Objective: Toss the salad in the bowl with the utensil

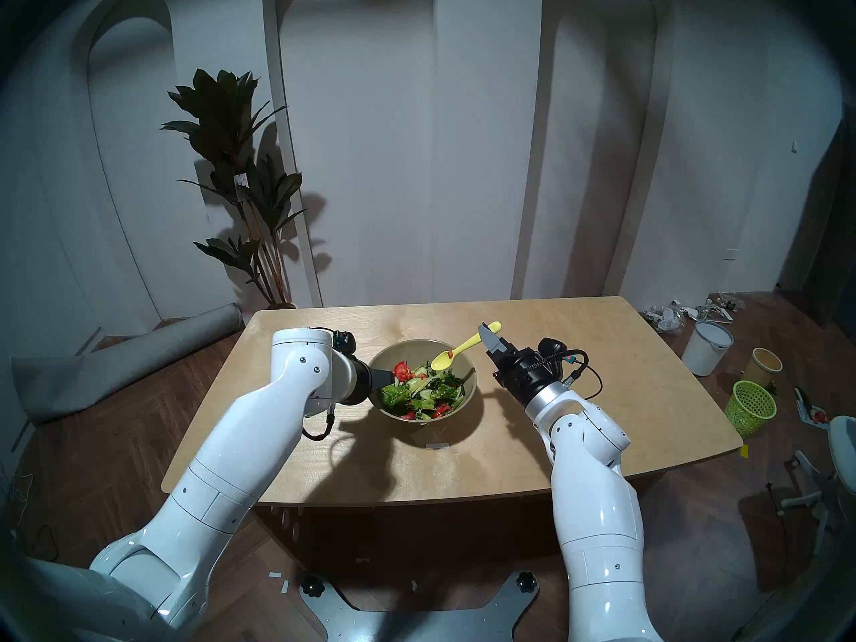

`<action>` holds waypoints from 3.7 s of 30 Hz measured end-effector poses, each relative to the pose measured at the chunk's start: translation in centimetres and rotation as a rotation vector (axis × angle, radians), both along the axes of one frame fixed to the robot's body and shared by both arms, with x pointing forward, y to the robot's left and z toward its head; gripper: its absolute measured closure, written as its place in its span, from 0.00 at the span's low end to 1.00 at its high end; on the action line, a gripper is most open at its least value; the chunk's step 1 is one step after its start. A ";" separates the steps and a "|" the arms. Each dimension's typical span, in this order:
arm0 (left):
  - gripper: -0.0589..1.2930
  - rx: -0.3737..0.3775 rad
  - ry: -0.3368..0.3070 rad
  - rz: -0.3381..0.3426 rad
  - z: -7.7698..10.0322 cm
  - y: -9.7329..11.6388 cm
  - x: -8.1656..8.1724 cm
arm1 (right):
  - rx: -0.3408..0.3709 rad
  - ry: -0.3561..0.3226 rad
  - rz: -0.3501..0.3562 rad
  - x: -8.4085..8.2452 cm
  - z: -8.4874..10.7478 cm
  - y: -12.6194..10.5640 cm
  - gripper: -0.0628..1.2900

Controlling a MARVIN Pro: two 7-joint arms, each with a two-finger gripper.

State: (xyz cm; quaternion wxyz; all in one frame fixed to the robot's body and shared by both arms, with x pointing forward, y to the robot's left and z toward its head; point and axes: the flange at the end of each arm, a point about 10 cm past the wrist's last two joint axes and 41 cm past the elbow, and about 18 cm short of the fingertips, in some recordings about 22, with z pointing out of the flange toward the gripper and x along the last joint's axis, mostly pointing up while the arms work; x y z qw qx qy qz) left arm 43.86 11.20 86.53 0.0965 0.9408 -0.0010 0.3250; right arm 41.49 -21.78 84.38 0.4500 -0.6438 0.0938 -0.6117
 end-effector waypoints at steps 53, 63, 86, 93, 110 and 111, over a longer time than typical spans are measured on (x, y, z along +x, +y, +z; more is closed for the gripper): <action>0.05 -0.068 -0.042 0.012 2.4 1.1 -0.3 | -0.037 0.055 -0.113 0.3 0.4 -2.3 0.98; 0.05 -0.102 -0.109 0.057 3.1 2.7 -1.1 | -0.057 0.082 -0.099 1.2 -1.9 -1.8 0.98; 0.05 -0.145 -0.153 0.093 2.8 4.6 -1.5 | -0.110 0.089 -0.090 2.9 -4.1 0.3 0.98; 0.05 -0.149 -0.154 0.098 2.7 4.9 -1.5 | -0.123 0.078 -0.092 3.0 -3.9 0.4 0.98; 0.05 -0.156 -0.152 0.099 2.7 4.7 -1.6 | -0.142 0.096 -0.080 3.0 -4.8 1.0 0.98; 0.05 -0.156 -0.151 0.099 2.7 4.7 -1.6 | -0.143 0.097 -0.079 3.0 -4.8 1.0 0.97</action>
